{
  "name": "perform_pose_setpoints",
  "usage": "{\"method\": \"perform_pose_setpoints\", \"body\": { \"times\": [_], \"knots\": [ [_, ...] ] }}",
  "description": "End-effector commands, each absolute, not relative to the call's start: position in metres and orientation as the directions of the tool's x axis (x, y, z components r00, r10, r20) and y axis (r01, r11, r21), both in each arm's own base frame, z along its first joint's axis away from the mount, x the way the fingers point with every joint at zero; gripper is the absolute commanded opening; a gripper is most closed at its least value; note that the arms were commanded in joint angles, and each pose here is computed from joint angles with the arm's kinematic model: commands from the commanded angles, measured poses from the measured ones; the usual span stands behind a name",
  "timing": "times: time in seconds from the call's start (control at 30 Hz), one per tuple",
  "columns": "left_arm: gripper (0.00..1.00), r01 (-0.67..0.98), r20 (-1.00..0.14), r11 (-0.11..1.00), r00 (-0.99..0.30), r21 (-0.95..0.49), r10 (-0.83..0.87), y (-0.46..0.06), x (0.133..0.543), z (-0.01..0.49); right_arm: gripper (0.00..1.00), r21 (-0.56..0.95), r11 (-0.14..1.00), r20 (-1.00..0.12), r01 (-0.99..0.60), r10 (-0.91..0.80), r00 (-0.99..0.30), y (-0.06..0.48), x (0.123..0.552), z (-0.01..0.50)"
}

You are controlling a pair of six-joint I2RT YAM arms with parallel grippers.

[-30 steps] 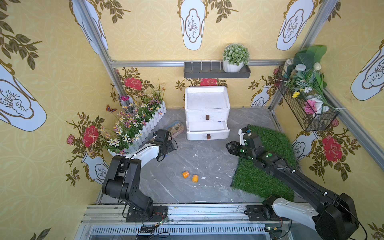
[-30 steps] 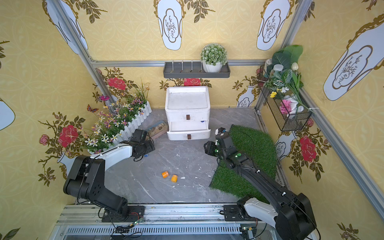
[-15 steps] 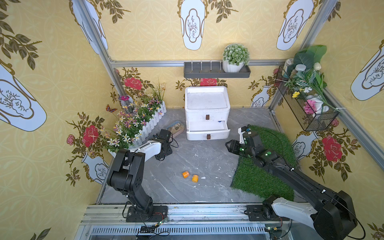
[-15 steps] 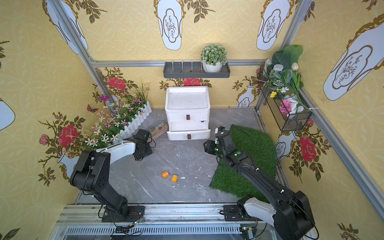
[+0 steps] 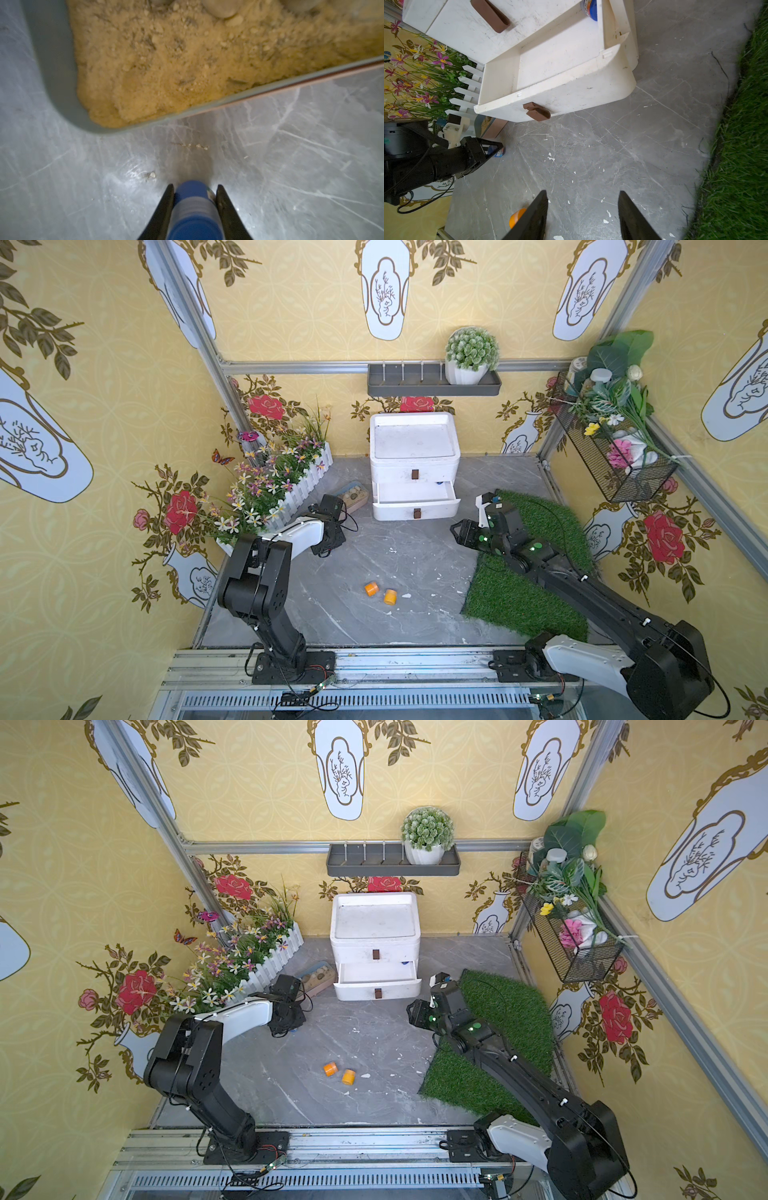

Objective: Put the paint cans in the drawer according to color
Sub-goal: Pick up the paint can at the center of the board, then place the paint can in the drawer.

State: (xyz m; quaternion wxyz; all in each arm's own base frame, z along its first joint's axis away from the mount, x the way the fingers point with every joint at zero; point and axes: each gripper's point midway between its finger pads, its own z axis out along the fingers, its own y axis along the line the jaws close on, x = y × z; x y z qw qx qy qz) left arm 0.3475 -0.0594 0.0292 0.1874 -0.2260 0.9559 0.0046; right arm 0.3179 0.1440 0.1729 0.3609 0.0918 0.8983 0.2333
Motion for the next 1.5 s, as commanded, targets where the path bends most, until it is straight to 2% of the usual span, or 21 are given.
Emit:
{"method": "perform_pose_setpoints", "body": {
  "times": [0.0,0.17,0.33,0.5,0.6,0.77,1.07,1.23,1.4,1.47],
  "knots": [
    [0.24,-0.419,-0.352,0.899,-0.828,-0.127,-0.436,-0.067,0.347,0.042,0.56,0.482,0.876,-0.628,-0.021,0.328,-0.705,0.144,0.321,0.181],
    [0.24,-0.374,-0.342,0.87,-0.811,-0.32,-0.474,-0.095,0.35,0.087,0.56,0.474,0.88,-0.635,-0.022,0.325,-0.701,0.143,0.321,0.183],
    [0.24,-0.227,-0.347,0.749,-0.778,-0.622,-0.524,-0.153,0.364,0.163,0.56,0.47,0.882,-0.637,-0.016,0.327,-0.698,0.14,0.322,0.183],
    [0.24,-0.069,-0.393,0.68,-0.771,-0.73,-0.501,-0.213,0.383,0.23,0.56,0.472,0.882,-0.635,-0.014,0.329,-0.699,0.139,0.322,0.181],
    [0.24,-0.011,-0.461,0.704,-0.748,-0.71,-0.477,-0.237,0.399,0.25,0.56,0.474,0.88,-0.636,-0.013,0.333,-0.697,0.139,0.321,0.181],
    [0.25,0.002,-0.553,0.781,-0.707,-0.625,-0.441,-0.261,0.417,0.245,0.56,0.472,0.881,-0.639,-0.012,0.333,-0.693,0.136,0.317,0.181],
    [0.26,-0.039,-0.708,0.881,-0.579,-0.471,-0.405,-0.262,0.442,0.228,0.55,0.473,0.881,-0.641,-0.012,0.335,-0.69,0.134,0.315,0.184],
    [0.26,-0.068,-0.738,0.898,-0.546,-0.434,-0.398,-0.259,0.45,0.217,0.56,0.474,0.88,-0.64,-0.015,0.333,-0.692,0.135,0.314,0.184],
    [0.3,-0.066,-0.727,0.907,-0.575,-0.417,-0.376,-0.265,0.452,0.2,0.55,0.476,0.879,-0.638,-0.014,0.335,-0.693,0.135,0.313,0.184],
    [0.37,-0.082,-0.72,0.908,-0.582,-0.41,-0.378,-0.263,0.452,0.194,0.55,0.476,0.879,-0.637,-0.015,0.334,-0.695,0.136,0.313,0.183]
  ]
}}
